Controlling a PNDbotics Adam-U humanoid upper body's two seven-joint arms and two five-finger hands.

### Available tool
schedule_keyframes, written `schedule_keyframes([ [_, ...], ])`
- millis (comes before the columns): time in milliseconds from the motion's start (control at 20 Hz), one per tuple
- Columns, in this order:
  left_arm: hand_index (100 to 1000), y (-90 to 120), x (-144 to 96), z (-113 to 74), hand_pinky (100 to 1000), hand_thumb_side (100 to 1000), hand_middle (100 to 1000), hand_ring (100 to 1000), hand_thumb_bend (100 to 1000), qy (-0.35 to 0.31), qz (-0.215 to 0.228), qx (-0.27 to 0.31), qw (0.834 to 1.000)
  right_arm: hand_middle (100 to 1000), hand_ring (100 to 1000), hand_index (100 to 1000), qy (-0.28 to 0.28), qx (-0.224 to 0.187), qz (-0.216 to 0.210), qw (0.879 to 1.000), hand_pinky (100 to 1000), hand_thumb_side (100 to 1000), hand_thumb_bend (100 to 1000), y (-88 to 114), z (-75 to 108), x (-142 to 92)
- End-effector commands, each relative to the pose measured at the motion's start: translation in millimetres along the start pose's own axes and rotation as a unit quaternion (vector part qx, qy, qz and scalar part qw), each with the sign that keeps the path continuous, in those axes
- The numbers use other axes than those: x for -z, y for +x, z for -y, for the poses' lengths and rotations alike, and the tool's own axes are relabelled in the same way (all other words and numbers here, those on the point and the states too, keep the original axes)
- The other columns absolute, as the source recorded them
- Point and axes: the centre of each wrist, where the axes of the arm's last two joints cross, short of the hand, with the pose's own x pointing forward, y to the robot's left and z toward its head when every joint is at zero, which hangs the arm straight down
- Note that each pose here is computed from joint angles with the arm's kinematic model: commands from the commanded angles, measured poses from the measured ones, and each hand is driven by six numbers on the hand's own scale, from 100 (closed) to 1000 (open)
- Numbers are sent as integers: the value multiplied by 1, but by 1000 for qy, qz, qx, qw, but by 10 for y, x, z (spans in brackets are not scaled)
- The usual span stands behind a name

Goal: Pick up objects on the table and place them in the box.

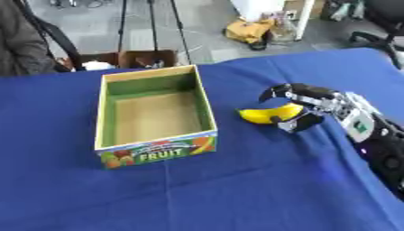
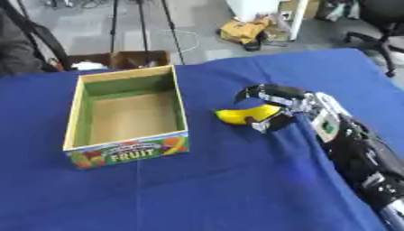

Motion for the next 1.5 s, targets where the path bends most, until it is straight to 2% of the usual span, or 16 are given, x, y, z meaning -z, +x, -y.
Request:
schedule_keyframes([
  [50, 567, 57, 45, -17, 504, 1000, 473, 704, 242, -7, 10, 7, 1000, 847, 891, 881, 74, -52, 42, 995, 907, 312, 100, -77, 125, -128],
  [450, 567, 58, 42, -23, 504, 1000, 474, 704, 242, -6, 11, 7, 1000, 848, 893, 882, 77, -56, 12, 995, 911, 331, 100, -159, 55, -230],
  [900, 567, 58, 38, -27, 504, 1000, 475, 705, 242, -5, 11, 7, 1000, 837, 881, 869, 80, -62, 9, 995, 907, 301, 100, -173, 1, -247],
  [1100, 567, 58, 38, -28, 504, 1000, 476, 705, 242, -5, 11, 7, 1000, 796, 851, 822, 80, -63, 8, 995, 898, 245, 100, -173, -6, -256],
  [1500, 567, 59, 38, -29, 504, 1000, 476, 705, 242, -4, 10, 7, 1000, 747, 834, 721, 83, -62, 5, 995, 894, 240, 100, -179, -28, -270],
])
